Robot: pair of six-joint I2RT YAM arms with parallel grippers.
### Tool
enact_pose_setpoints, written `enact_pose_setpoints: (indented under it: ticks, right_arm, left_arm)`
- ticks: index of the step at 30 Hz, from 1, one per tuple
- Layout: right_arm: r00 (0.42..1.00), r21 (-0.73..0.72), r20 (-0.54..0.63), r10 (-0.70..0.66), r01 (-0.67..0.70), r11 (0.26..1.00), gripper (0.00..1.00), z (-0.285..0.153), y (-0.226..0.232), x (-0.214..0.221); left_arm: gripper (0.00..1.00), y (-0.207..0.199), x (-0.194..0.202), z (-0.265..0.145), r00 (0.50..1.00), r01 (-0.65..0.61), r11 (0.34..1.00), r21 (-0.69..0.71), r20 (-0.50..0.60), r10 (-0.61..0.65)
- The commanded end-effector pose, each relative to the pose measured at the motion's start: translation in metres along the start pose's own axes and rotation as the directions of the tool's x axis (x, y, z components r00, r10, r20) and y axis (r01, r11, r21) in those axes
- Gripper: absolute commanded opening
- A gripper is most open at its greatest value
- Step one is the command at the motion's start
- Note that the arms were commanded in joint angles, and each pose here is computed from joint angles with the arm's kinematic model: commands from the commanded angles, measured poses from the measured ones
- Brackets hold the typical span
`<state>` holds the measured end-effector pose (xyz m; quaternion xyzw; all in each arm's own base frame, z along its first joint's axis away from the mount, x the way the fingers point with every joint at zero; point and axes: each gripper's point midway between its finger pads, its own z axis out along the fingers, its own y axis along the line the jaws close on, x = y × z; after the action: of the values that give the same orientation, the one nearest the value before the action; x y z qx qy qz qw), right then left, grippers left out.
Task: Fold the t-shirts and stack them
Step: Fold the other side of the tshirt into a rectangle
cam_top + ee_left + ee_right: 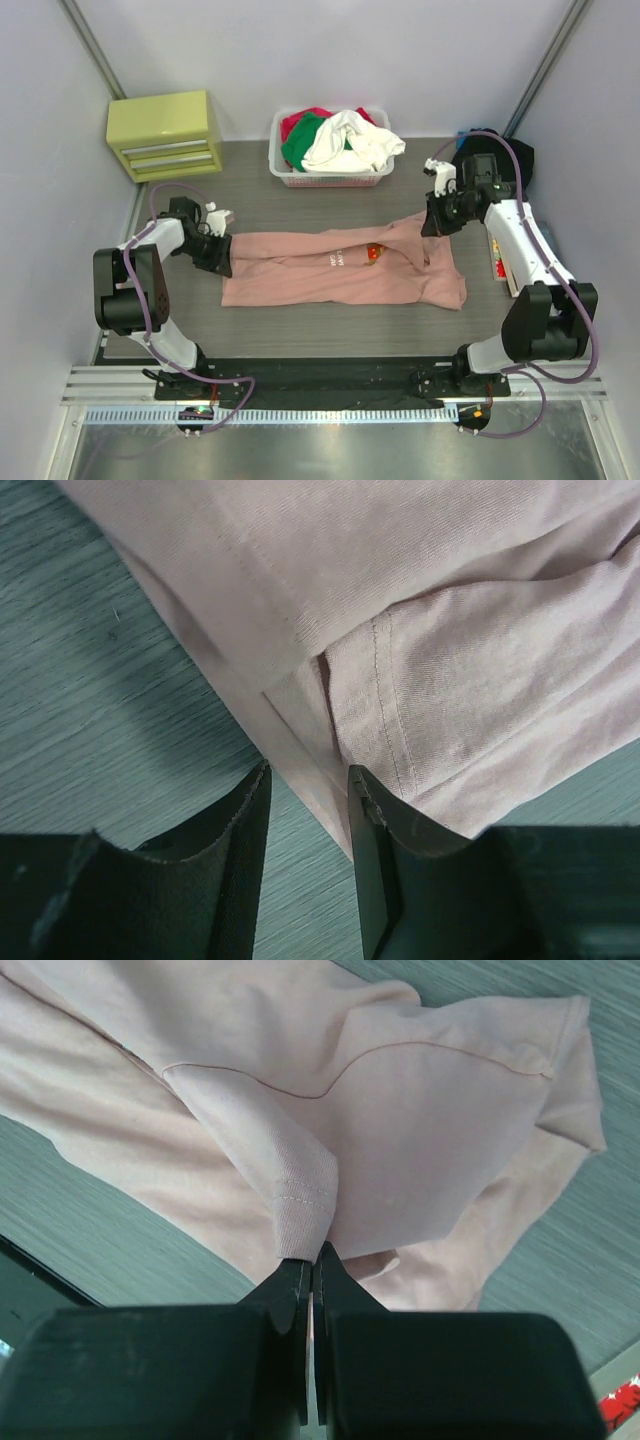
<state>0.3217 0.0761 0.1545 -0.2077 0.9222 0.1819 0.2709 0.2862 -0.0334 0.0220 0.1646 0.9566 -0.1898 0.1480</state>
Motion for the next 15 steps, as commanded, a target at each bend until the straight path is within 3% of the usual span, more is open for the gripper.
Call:
enact_pose_setpoints:
  ticks: [1,6,8,9,10,15]
  right_arm:
    - [1.0,0.003,0.024,0.013,-0.013,1.0,0.01,-0.021,-0.005,0.009]
    - [0.997,-0.046,-0.039,0.071,-0.073,0.996,0.01,-0.006,-0.004,0.032]
    - [0.992,-0.074,-0.072,0.103,-0.108,0.991,0.23,0.002,-0.004,0.04]
    - [0.99,-0.092,-0.081,0.119,-0.126,0.988,0.4,0.005,-0.002,0.043]
    - [0.988,-0.094,-0.081,0.131,-0.139,0.986,0.46,0.007,-0.004,0.044]
    - [0.99,-0.077,-0.057,0.131,-0.135,0.988,0.54,0.006,-0.009,0.041]
  left_arm:
    - [0.38,-0.002,-0.011,-0.003,0.999,-0.03,0.999,0.017,0.036,0.03]
    - [0.38,-0.003,-0.01,-0.003,0.999,-0.029,0.999,0.019,0.031,0.028]
    - [0.38,-0.003,-0.008,-0.002,0.999,-0.03,0.999,0.019,0.027,0.029]
    - [0.38,-0.002,-0.008,-0.001,0.999,-0.032,0.999,0.019,0.026,0.032]
    - [0.38,-0.003,-0.007,-0.001,0.999,-0.03,0.999,0.021,0.022,0.03]
    - [0.38,-0.003,-0.006,-0.002,0.999,-0.036,0.999,0.016,0.022,0.036]
